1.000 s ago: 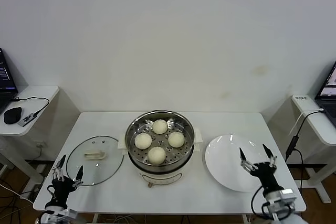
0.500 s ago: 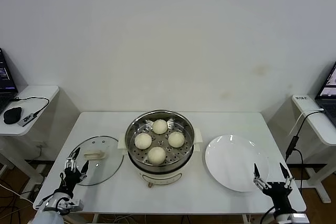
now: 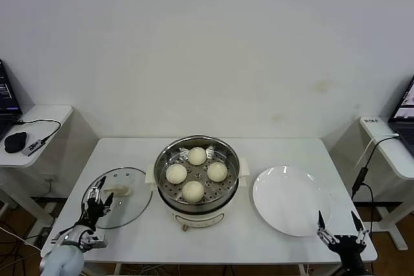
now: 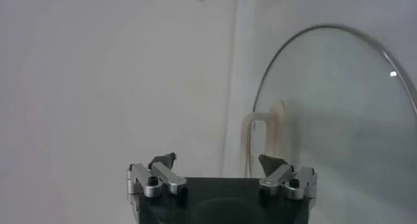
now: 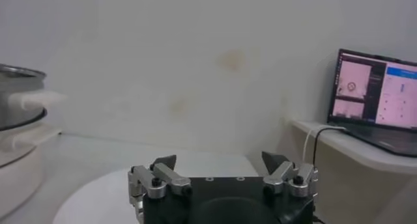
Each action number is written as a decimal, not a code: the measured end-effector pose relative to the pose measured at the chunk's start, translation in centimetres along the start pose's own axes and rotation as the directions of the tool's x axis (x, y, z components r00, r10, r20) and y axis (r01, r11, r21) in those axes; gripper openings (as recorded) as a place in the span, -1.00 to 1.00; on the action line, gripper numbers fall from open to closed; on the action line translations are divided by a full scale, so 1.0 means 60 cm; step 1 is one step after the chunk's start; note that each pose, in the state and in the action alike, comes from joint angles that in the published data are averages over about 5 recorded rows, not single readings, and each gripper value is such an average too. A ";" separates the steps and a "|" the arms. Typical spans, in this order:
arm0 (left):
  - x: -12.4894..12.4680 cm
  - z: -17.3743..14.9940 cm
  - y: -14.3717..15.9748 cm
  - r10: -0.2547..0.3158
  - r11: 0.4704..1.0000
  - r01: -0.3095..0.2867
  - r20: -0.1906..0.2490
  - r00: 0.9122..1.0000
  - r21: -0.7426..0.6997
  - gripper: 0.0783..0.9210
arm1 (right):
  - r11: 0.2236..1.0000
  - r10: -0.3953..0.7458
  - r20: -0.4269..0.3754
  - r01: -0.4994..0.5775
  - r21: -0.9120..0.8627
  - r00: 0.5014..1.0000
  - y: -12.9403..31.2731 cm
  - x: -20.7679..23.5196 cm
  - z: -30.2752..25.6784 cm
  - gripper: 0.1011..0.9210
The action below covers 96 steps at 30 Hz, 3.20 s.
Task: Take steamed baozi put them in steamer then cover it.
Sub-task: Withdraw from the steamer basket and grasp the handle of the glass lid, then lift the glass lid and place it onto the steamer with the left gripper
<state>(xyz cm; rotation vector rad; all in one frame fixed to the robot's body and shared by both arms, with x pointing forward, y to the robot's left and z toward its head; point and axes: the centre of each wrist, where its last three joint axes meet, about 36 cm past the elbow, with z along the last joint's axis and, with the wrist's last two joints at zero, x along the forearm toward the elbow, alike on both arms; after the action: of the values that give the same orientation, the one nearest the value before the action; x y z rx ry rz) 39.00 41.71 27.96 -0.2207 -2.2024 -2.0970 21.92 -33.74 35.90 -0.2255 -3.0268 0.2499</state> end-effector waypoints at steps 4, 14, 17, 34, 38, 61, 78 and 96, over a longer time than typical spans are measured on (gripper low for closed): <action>-0.016 0.001 0.001 0.007 1.000 -0.007 0.002 1.000 -0.015 0.77 | 1.000 0.003 -0.004 -0.003 0.000 1.000 0.000 0.003 0.002 0.76; -0.051 0.005 0.013 0.019 0.998 -0.019 -0.006 1.000 -0.055 0.77 | 1.000 0.006 -0.015 -0.006 -0.004 1.000 0.002 0.003 0.010 0.76; -0.060 0.006 0.016 0.023 0.998 -0.023 -0.010 1.000 -0.062 0.77 | 1.000 0.006 -0.019 -0.007 -0.005 1.000 0.002 0.002 0.014 0.76; -0.101 0.000 0.013 0.025 0.998 -0.027 -0.029 0.999 -0.057 0.46 | 1.000 0.013 -0.041 -0.013 -0.015 0.999 0.000 -0.007 0.031 0.76; -0.102 0.000 0.006 0.039 0.997 -0.041 -0.034 0.999 -0.058 0.19 | 1.000 0.009 -0.043 -0.010 -0.018 0.999 0.002 -0.010 0.034 0.76; -0.071 -0.005 0.004 -0.061 0.997 0.059 -0.041 0.997 -0.043 -0.85 | 1.000 -0.023 -0.043 0.023 -0.004 0.999 0.009 -0.011 0.035 0.76; 0.024 0.008 0.164 -0.171 0.978 0.157 -0.095 0.981 -0.135 -0.85 | 0.996 -0.084 -0.035 0.085 0.019 0.996 0.021 -0.025 0.031 0.76; 0.066 -0.165 0.304 -0.187 0.982 0.186 -0.015 0.982 -0.034 -0.85 | 0.992 -0.103 -0.031 0.105 0.075 0.994 0.054 -0.019 0.032 0.76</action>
<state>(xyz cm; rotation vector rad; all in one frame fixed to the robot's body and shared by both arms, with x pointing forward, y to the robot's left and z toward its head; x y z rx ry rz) 37.84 32.85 47.11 0.0033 -2.2602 -2.2188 23.27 -31.04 33.39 -0.0639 -2.9834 0.3499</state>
